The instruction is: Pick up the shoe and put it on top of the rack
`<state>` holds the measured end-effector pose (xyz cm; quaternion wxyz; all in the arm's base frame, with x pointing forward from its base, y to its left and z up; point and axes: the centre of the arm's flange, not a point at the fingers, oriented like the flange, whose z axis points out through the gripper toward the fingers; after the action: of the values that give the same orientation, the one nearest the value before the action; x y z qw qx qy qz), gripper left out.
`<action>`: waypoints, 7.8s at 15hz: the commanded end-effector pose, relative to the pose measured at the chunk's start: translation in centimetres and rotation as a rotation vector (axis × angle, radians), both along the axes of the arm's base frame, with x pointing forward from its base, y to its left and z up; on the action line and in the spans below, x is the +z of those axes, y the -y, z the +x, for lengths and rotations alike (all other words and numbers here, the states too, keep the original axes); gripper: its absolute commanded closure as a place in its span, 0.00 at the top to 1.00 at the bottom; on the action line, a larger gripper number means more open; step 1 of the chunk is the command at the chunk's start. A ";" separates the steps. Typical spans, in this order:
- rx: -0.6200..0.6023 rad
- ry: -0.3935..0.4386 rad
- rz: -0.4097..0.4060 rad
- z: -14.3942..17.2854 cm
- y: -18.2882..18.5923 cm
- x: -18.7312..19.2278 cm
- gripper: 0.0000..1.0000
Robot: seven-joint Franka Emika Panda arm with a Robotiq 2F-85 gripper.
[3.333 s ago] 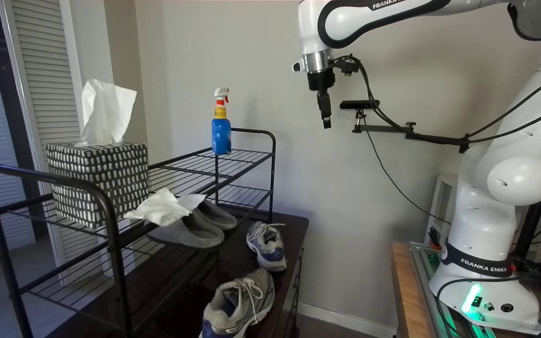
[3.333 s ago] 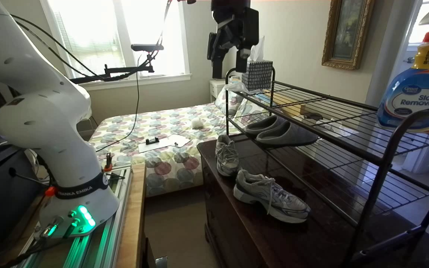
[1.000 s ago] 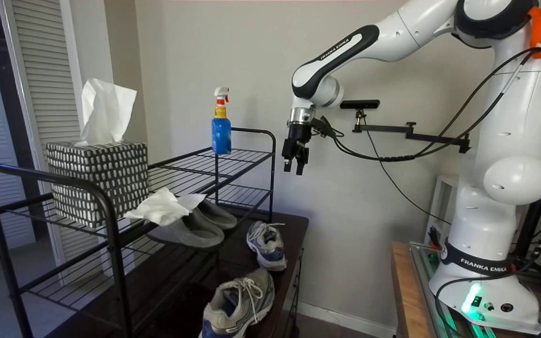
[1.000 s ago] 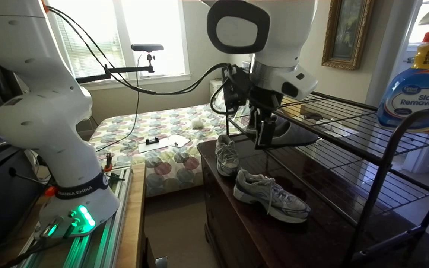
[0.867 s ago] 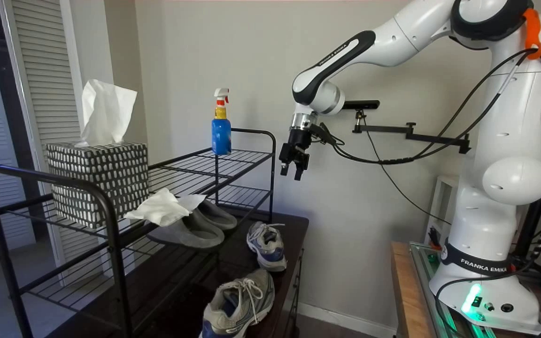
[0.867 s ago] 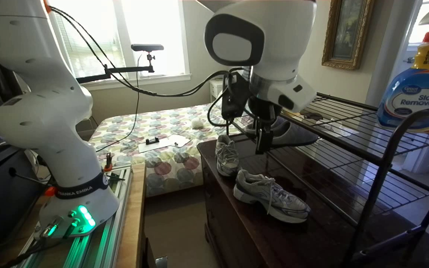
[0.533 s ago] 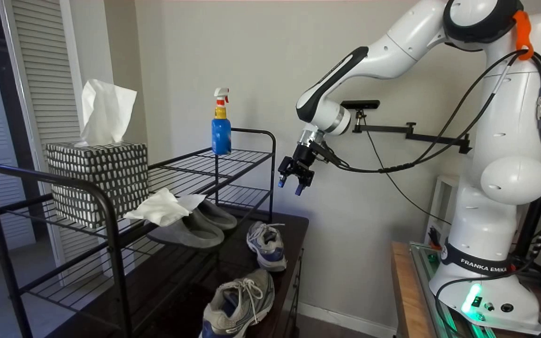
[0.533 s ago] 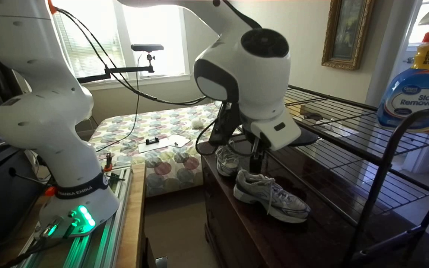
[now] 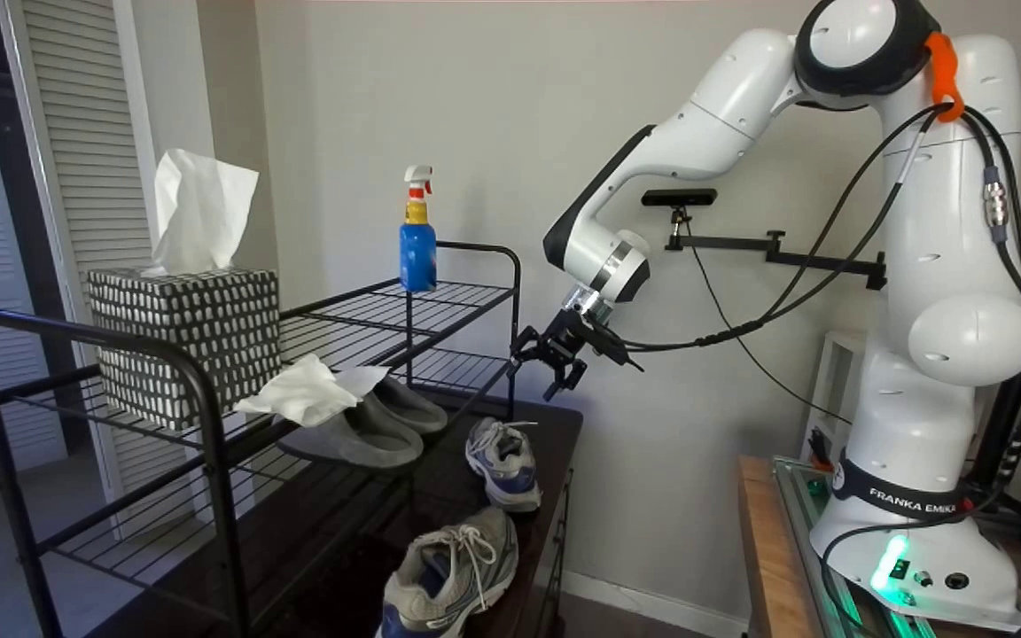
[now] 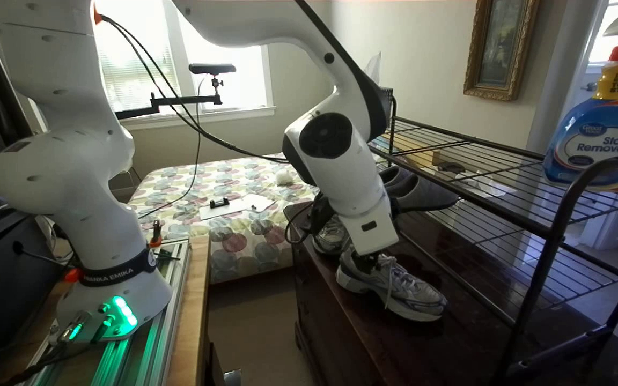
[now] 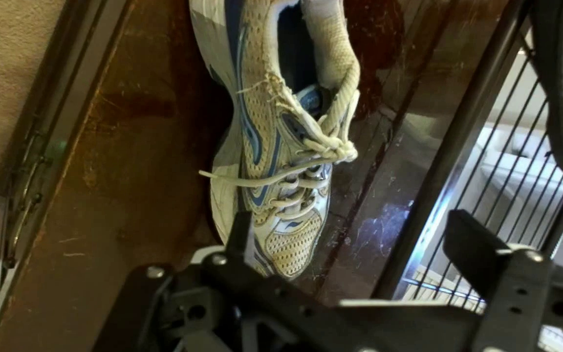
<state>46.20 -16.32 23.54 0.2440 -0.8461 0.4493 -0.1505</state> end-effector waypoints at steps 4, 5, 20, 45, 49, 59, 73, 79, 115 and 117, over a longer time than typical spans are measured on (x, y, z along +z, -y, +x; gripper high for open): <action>0.060 -0.129 -0.084 -1.5 -0.3 -4.7 1.00; 0.088 -0.154 -0.091 -1.5 -0.6 -5.4 1.00; 0.243 -0.176 -0.020 1.0 -4.2 -7.2 1.00; 0.287 -0.321 0.027 3.7 -5.2 -10.1 0.25; 0.278 -0.317 0.031 3.8 -4.8 -10.1 0.03; 0.288 -0.375 -0.015 -2.0 -1.3 -6.5 0.04; 0.208 -0.353 -0.151 -9.9 -0.9 5.5 0.04; 0.297 -0.369 -0.181 -7.5 -1.4 12.3 0.04; 0.468 -0.318 -0.360 -4.1 -9.5 29.2 0.04; 0.550 -0.350 -0.353 -2.1 -9.7 30.8 0.04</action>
<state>40.33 -6.58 51.11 0.0568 -0.9648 0.2542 -0.0363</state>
